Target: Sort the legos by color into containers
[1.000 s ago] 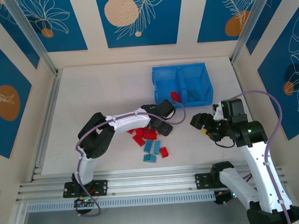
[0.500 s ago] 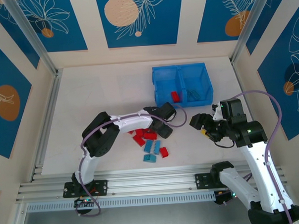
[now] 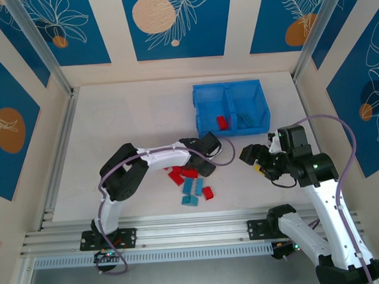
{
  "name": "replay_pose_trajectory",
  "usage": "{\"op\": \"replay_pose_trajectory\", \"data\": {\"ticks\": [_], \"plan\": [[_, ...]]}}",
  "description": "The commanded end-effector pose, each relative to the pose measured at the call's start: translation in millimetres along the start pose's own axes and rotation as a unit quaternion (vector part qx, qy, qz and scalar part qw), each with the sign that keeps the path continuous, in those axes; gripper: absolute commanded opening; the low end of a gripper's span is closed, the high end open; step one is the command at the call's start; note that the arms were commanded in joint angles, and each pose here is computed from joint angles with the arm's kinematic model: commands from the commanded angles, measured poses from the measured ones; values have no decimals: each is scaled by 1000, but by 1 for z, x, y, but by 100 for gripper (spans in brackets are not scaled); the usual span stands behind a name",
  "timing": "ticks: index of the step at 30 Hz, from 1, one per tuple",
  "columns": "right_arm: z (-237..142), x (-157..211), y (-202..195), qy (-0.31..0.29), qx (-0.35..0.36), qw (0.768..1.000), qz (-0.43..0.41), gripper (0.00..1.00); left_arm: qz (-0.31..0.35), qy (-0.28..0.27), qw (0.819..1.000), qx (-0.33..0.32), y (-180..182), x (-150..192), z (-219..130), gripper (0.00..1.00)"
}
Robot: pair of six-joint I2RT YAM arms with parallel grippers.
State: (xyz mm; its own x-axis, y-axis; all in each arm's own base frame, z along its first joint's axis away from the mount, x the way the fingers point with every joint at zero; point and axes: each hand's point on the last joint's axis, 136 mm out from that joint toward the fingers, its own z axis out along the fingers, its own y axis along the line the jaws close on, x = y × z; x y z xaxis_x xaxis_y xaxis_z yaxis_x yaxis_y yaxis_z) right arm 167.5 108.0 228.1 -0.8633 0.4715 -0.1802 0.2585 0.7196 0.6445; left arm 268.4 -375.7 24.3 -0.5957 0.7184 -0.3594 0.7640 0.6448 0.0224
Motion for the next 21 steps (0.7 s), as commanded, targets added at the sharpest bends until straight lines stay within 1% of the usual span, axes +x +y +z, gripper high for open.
{"op": "replay_pose_trajectory", "data": {"ticks": [1, 6, 9, 11, 13, 16, 21], "plan": [[-6, 5, 2, 4, -5, 1000, 9, 74, -16, 4, 1000, 9, -4, 8, -20, 37], [-10, 4, 3, -9, -7, 1000, 10, 74, -26, -84, 996, -8, 6, -38, -69, 35], [-11, 3, 3, -13, -7, 1000, 9, 74, -26, -141, 990, -18, 13, -72, -99, 36], [-12, 2, 5, -15, -9, 1000, 9, 74, -27, -174, 984, -36, 24, -98, -114, 36], [-13, 2, 6, -16, -12, 1000, 10, 74, -32, -193, 979, -56, 39, -121, -119, 36], [-15, 3, 7, -18, -14, 1000, 9, 74, -34, -207, 974, -80, 61, -152, -117, 36], [-19, 2, 8, -27, -20, 999, 8, 74, -46, -233, 967, -96, 94, -196, -95, 36]]}}
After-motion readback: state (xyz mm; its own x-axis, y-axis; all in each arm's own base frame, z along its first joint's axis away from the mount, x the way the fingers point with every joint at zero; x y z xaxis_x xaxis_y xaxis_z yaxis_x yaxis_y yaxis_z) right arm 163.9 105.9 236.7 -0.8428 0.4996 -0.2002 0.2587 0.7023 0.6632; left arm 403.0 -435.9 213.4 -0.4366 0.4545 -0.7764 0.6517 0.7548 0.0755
